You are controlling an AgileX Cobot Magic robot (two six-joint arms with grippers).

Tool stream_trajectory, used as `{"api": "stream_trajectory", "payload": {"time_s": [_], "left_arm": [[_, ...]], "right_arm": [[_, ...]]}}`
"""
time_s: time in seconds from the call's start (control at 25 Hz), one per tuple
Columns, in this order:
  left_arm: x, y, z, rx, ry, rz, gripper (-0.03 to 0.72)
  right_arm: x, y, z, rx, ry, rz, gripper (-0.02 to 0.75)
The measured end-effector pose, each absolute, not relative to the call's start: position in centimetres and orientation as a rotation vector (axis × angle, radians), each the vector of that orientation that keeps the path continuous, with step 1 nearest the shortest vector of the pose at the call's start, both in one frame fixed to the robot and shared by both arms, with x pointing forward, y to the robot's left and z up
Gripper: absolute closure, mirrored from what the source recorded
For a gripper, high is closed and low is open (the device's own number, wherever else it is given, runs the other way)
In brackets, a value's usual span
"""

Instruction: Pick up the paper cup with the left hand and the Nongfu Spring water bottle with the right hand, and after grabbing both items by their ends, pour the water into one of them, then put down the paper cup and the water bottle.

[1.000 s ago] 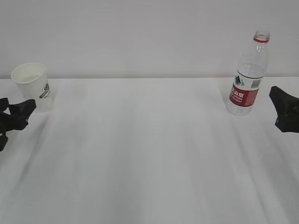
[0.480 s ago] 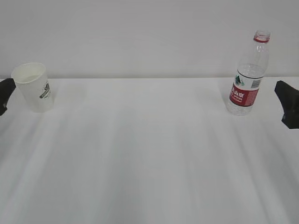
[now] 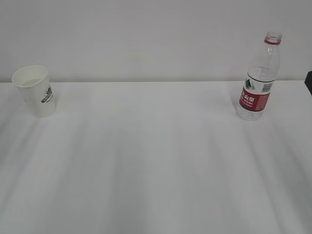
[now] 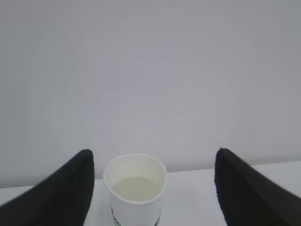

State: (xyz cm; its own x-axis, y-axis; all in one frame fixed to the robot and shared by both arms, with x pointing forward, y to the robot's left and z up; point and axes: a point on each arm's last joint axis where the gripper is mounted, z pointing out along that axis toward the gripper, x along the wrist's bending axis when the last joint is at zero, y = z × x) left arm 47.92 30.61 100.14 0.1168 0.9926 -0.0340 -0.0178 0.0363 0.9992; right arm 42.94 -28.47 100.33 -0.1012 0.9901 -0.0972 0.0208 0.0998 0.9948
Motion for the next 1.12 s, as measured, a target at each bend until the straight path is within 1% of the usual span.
{"api": "stream_trajectory", "payload": {"time_s": [0.28, 0.64, 0.88, 1.12], "left_arm": [[45.3, 30.7, 103.1, 1.222, 1.131, 1.163, 0.102], [40.9, 30.7, 106.9, 1.144, 1.115, 1.231, 0.104], [37.8, 30.8, 108.0, 1.135, 1.145, 1.275, 0.107], [35.7, 30.6, 108.3, 1.158, 1.159, 1.283, 0.135]], "right_arm": [[41.2, -28.7, 102.2, 1.112, 1.351, 1.176, 0.145], [37.8, -29.0, 104.2, 1.091, 1.317, 1.175, 0.146], [35.6, -29.2, 105.0, 1.105, 1.324, 1.154, 0.146], [34.2, -29.4, 106.2, 1.164, 1.379, 1.098, 0.146]]}}
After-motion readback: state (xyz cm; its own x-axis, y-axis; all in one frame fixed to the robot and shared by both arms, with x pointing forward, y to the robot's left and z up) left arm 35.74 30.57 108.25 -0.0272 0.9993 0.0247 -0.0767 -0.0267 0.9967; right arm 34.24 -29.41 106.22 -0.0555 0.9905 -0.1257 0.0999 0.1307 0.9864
